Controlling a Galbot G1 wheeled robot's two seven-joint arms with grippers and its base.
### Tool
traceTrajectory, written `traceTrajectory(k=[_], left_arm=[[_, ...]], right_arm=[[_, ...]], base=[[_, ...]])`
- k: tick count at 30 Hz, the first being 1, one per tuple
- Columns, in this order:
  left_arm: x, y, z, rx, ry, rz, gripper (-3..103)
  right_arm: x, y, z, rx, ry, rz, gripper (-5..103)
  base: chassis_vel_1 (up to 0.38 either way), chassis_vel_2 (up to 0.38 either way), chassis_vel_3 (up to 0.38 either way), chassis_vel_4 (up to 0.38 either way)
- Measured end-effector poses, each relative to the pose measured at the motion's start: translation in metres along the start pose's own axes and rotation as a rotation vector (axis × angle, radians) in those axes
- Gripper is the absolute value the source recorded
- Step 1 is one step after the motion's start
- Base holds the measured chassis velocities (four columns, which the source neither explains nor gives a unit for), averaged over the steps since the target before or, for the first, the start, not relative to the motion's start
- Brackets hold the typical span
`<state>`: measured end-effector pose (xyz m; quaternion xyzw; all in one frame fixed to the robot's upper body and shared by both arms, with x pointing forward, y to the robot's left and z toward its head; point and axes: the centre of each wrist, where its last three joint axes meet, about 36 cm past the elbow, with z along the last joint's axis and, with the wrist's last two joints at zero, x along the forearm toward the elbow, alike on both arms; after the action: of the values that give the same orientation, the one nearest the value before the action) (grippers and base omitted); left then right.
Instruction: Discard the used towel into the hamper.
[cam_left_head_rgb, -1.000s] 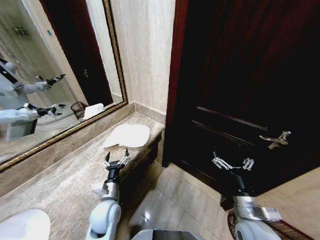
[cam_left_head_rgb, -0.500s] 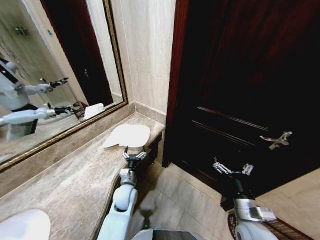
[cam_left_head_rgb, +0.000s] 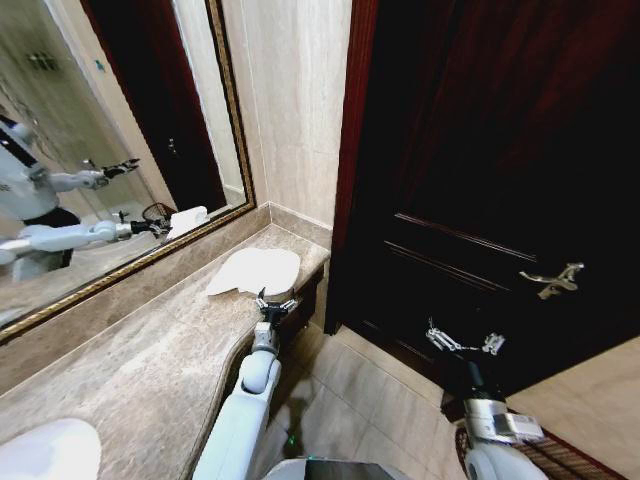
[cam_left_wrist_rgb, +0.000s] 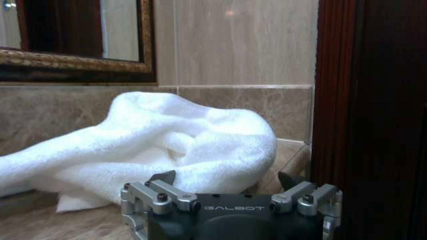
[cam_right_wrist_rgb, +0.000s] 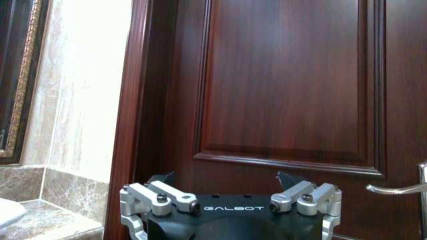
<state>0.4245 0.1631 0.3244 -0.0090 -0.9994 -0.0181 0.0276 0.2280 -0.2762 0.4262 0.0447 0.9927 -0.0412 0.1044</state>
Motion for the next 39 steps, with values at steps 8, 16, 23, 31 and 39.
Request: traceTrajectory(k=[8,16,23,31,39], left_arm=[[-0.017,-0.009,-0.003,-0.083,-0.031,-0.021,100],[-0.016,-0.002,-0.011,-0.170,-0.057,-0.052,100],[-0.034,0.003,-0.022,-0.113,-0.012,-0.069,100],[-0.034,0.006,-0.022,-0.037,-0.006,-0.029,82],[-0.027,0.007,-0.017,0.006,-0.018,-0.025,62]], right_arm=[[0.001,-0.002,0.002,0.007,0.002,0.006,100],[0.002,-0.001,0.006,0.006,0.005,0.009,100],[0.002,0.000,0.006,0.004,0.003,0.011,100],[0.002,0.001,0.006,0.002,0.000,0.012,100],[0.002,0.001,0.006,0.001,-0.004,0.009,100]], base=[[0.000,0.000,0.000,0.000],[0.000,0.000,0.000,0.000],[0.000,0.000,0.000,0.000],[0.000,0.000,0.000,0.000],[0.000,0.000,0.000,0.000]])
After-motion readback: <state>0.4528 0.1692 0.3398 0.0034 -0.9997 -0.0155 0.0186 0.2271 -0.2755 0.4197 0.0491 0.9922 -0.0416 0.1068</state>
